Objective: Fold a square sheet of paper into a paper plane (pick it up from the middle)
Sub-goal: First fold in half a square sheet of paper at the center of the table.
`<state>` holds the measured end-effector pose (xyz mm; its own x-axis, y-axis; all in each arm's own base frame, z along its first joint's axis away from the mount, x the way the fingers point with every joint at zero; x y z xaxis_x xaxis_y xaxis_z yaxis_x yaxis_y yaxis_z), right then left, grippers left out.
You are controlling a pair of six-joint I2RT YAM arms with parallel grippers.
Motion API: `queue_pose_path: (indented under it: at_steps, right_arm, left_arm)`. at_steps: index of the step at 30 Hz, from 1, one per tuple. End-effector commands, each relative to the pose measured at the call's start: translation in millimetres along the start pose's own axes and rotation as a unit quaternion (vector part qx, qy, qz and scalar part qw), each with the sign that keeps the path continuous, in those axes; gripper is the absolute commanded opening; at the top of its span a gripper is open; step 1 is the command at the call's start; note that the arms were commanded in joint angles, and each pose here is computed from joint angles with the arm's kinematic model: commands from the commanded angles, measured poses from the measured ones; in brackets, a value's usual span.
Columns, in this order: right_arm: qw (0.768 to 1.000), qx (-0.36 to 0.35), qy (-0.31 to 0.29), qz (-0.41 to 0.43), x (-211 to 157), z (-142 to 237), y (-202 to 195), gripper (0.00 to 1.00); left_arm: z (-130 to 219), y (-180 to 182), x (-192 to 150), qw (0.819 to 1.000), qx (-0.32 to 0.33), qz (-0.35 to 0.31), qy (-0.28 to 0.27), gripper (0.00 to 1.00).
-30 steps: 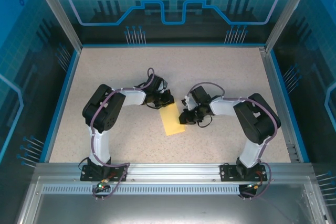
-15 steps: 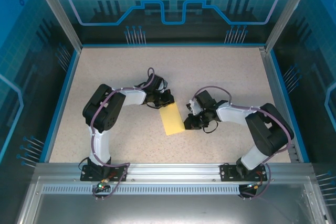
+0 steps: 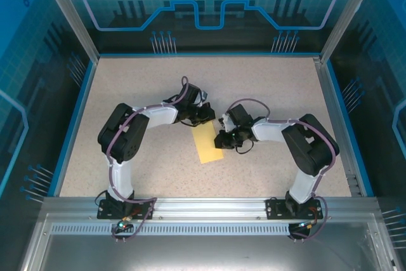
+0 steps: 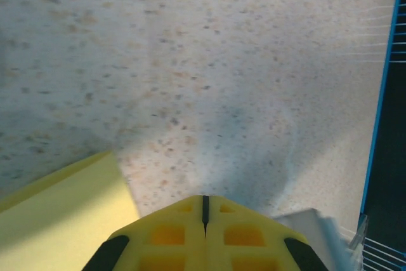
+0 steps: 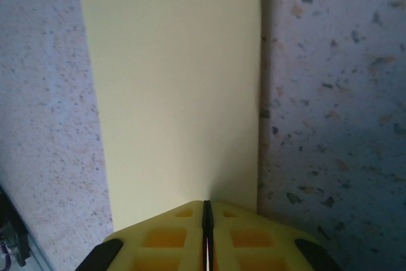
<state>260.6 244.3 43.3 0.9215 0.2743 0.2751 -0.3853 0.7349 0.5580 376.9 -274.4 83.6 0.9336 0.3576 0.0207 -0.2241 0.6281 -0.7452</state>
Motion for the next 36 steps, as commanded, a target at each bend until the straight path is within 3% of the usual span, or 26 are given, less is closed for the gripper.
queue_pose_path:
  at_steps: [1, 20, 36]
  right_arm:
    - [1.0, -0.006, 0.005, -0.011, 0, -6, -1, 0.1]
    - [0.999, -0.028, 0.034, -0.027, -12, -9, -10, 0.1]
    - [0.996, -0.033, 0.075, -0.028, -37, -11, -16, 0.1]
  left_arm:
    - [1, -11, -12, 1.0, -0.005, 0.001, 0.021, 0.02]
    - [-26, 41, -17, 0.996, 0.077, 0.039, 0.031, 0.01]
    - [-23, 57, 39, 0.994, 0.102, 0.024, 0.001, 0.01]
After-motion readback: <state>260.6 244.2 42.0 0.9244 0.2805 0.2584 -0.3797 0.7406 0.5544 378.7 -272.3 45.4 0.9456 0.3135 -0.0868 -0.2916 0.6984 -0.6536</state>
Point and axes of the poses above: each hand's point on the last joint's axis, 136 mm out from that joint toward the fingers, its own z axis back along the fingers, its own y axis along the line the jaws close on, x = y × z, the point moved 4 cm from there along z, back along the fingers, and after that the axes turned 12 degrees about z, right-handed, at the moved point
